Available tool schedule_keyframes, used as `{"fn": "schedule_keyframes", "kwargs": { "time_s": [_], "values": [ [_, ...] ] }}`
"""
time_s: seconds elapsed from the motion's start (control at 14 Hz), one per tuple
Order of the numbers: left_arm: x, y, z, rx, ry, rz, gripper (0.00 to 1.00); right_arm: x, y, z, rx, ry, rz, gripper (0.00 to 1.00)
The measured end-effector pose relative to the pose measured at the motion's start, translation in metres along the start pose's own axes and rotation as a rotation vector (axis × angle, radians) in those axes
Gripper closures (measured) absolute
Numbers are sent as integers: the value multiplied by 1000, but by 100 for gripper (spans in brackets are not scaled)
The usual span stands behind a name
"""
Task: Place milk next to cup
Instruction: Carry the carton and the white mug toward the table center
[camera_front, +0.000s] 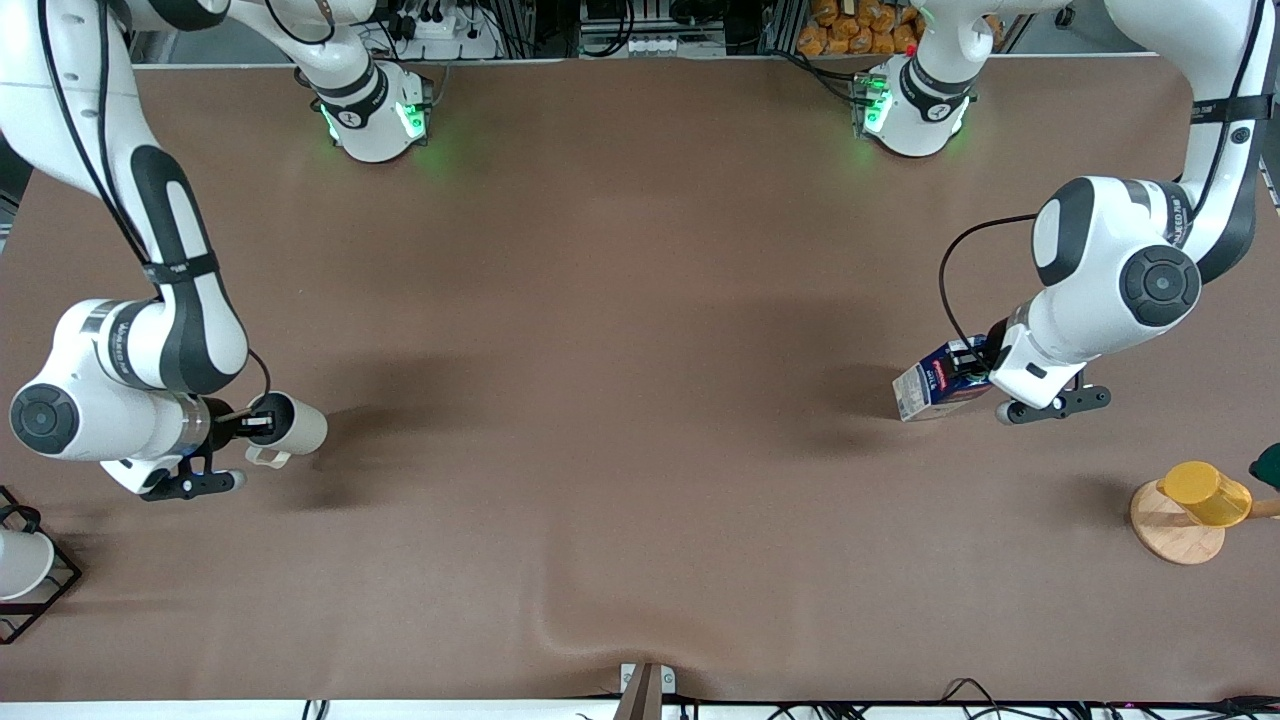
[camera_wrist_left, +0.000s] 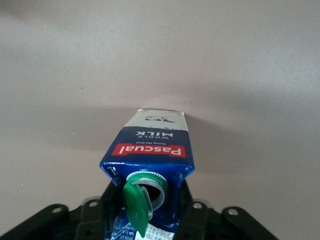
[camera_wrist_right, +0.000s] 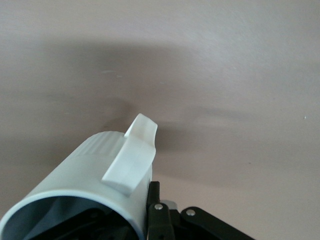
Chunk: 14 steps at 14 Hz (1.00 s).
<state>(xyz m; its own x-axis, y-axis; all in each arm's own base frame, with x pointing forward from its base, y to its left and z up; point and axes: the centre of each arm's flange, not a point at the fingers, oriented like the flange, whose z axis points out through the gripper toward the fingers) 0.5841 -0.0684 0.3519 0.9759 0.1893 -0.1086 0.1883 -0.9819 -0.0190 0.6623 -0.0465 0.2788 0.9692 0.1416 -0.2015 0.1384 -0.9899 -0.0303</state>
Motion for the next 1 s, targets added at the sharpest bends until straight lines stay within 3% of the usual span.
{"fn": "schedule_keyframes", "kwargs": {
  "time_s": [0.57,0.79,1.0],
  "values": [
    [3,10,-31,1,-2,15,57,7,-74,-32,-14,11,-70,95],
    [-6,37,-71,3,-11,63,57,9,-149,-39,-11,2,18,95],
    [-19,65,-115,-2,-2,114,57,3,-240,-42,54,-12,145,95]
  ]
}}
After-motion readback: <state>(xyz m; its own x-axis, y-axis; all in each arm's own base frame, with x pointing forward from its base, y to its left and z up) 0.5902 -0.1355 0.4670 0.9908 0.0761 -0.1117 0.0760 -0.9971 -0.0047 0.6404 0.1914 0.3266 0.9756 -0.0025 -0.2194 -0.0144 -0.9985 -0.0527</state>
